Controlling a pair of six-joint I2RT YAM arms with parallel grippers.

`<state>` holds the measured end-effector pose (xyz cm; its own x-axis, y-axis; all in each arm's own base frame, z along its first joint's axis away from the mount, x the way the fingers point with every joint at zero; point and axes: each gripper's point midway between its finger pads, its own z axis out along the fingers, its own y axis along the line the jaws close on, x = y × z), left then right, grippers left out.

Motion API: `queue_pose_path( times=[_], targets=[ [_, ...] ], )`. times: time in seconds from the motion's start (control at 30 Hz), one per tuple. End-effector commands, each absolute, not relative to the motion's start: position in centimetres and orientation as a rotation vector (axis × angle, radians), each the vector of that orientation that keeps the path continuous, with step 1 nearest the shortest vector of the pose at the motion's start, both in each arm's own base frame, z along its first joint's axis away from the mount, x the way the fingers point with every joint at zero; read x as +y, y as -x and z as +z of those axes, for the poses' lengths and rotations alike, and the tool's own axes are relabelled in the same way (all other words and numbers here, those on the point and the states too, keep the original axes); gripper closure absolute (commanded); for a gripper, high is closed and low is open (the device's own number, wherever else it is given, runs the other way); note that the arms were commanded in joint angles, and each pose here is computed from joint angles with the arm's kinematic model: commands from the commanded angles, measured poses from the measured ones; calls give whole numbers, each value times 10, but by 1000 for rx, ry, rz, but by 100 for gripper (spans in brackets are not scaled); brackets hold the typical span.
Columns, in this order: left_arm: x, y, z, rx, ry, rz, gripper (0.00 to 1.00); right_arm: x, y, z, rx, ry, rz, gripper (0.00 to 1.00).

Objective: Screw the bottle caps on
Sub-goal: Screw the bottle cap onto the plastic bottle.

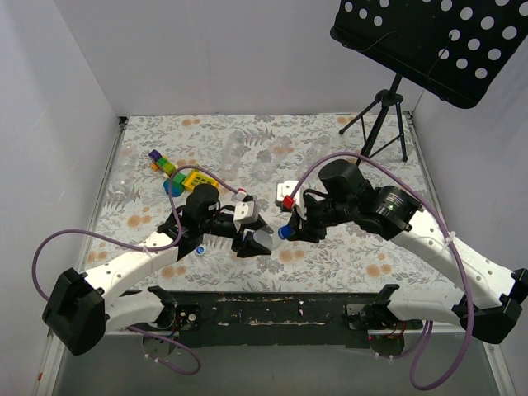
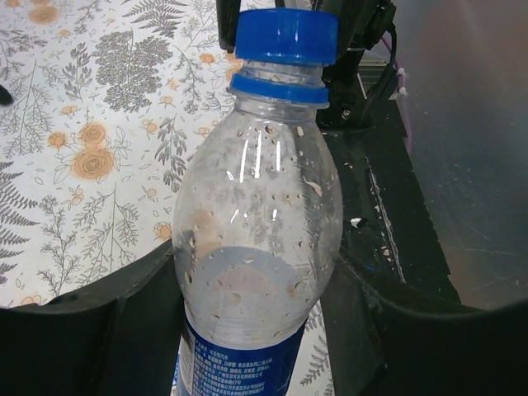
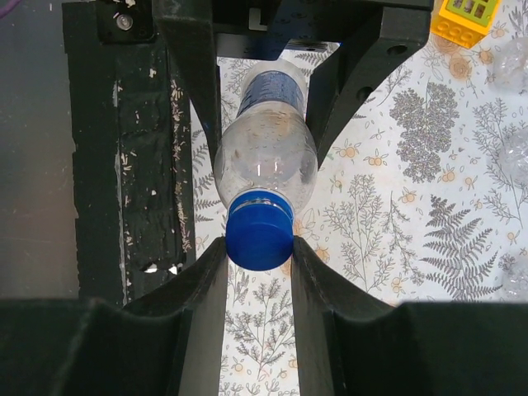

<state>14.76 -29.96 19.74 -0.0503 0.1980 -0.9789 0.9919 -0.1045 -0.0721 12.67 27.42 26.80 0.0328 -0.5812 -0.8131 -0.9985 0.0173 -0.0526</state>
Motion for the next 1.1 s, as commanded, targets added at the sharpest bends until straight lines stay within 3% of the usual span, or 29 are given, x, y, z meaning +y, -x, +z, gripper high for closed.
queue_pose_path(
  times=[0.0, 0.67, 1.07],
  targets=[
    [-308, -147, 233, 1134, -1410, -1165, 61, 286, -133, 270, 1641, 1624, 800, 87],
    [-303, -178, 255, 1081, -1111, -851, 60, 300, -171, 265, 2037, 1132, 811, 93],
    [-291, -202, 261, 1117, -942, -718, 66, 313, -184, 260, 2211, 763, 911, 97]
  ],
)
